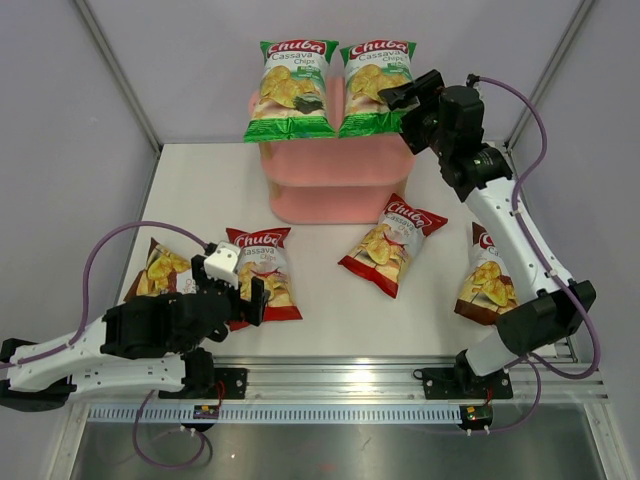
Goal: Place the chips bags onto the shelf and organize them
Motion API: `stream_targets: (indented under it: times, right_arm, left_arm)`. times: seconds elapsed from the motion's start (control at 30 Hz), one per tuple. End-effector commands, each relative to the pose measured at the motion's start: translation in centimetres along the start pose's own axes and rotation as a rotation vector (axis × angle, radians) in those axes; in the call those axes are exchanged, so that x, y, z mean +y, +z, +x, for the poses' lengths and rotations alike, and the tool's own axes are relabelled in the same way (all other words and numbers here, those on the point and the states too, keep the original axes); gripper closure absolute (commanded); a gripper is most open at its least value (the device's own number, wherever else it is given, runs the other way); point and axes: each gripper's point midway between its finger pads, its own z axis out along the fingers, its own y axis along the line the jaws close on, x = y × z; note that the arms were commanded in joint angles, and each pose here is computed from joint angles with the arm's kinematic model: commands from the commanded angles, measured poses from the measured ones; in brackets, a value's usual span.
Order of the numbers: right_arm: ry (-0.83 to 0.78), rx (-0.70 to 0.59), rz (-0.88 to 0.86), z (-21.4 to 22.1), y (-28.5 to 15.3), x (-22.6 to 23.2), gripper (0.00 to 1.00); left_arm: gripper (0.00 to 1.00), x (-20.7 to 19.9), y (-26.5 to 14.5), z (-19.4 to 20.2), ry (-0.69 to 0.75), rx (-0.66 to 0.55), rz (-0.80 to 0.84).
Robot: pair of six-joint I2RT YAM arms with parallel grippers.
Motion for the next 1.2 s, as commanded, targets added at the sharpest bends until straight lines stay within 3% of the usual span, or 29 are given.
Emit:
stream_targets:
  times: [0.0,0.43,0.63,0.77,0.9,1.07,1.1,1.17]
  right_arm:
    - [-0.067,0.051,0.111,0.3,-1.4,-2.9,0.01]
    - [-0.125,-0.011,0.147,-2.9,-5.6,-4.5,0.01]
    - [-0.214,-0.119,0.096,-6.0,-10.7,-2.6,0.01]
    - [-0.222,-0.070,0.032,-5.4,-10.6,-1.4,0.01]
    - [-0.117,0.005,0.023,-3.6,-8.5,-2.1,0.01]
    - [-0.036,-0.022,0.026,-2.9,-7.5,-4.1,0.12]
    - [-0.028,-0.005,-0.011,-2.6,-7.2,-3.6,0.20]
    - [-0.019,0.025,-0.027,-1.8,-6.3,-3.9,0.26]
  left_arm:
    - [0.01,-0.5,0.2,-0.5,-0.014,-0.020,0.010]
    - [0.01,-0.4,0.5,-0.7,-0.030,-0.023,-0.018]
    - [0.01,-1.1,1.4,-0.2,-0.031,0.015,-0.034]
    - [0.01,-2.1,1.9,-0.1,-0.039,0.030,-0.019]
    - [0.01,-2.7,1.9,-0.2,-0.078,0.018,0.009]
    - [0.01,-2.5,1.3,0.2,-0.116,0.036,0.032]
    - [0.01,-2.3,1.1,0.5,-0.111,0.047,0.028]
    - [0.01,-2.1,0.9,0.4,-0.102,0.048,0.035]
